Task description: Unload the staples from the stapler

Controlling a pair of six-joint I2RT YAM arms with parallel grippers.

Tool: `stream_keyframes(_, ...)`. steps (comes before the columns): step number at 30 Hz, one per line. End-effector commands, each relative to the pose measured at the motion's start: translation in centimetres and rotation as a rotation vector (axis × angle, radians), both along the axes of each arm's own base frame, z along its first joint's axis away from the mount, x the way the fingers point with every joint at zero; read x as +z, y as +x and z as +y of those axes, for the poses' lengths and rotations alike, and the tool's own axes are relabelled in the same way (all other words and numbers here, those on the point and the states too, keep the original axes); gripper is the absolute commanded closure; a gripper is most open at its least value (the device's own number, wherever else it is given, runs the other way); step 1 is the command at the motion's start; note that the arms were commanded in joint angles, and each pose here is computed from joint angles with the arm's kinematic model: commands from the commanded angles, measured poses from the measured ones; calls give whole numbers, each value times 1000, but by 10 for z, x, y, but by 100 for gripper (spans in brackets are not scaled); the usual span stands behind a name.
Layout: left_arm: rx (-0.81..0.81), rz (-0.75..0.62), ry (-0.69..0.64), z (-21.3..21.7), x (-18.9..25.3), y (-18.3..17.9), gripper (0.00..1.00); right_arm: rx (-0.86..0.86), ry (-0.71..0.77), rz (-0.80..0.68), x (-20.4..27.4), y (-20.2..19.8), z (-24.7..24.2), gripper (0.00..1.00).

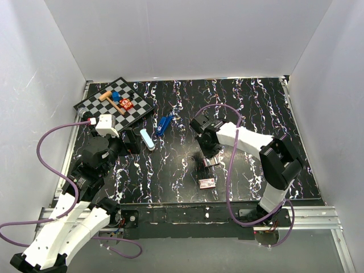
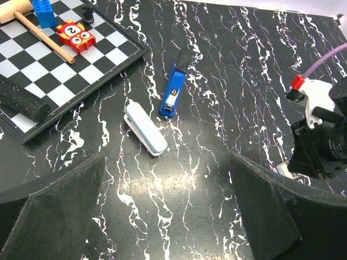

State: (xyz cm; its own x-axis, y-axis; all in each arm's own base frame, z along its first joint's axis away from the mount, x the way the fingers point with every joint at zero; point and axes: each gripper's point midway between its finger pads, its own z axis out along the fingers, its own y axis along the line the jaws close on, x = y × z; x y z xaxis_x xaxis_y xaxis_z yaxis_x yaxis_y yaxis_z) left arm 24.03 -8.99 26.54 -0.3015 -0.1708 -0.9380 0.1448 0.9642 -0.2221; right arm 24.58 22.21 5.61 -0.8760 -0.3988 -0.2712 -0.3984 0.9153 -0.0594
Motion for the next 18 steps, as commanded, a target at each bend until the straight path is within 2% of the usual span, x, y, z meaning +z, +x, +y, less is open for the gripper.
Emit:
stream_keyframes(1, -6, -23, -3, -1, 5, 2, 2, -42, -2, -21, -3, 7, -4, 88)
stream_keyframes(18, -7, -9, 3, -3, 1, 5, 2, -80, -27, 9, -22, 8, -12, 88)
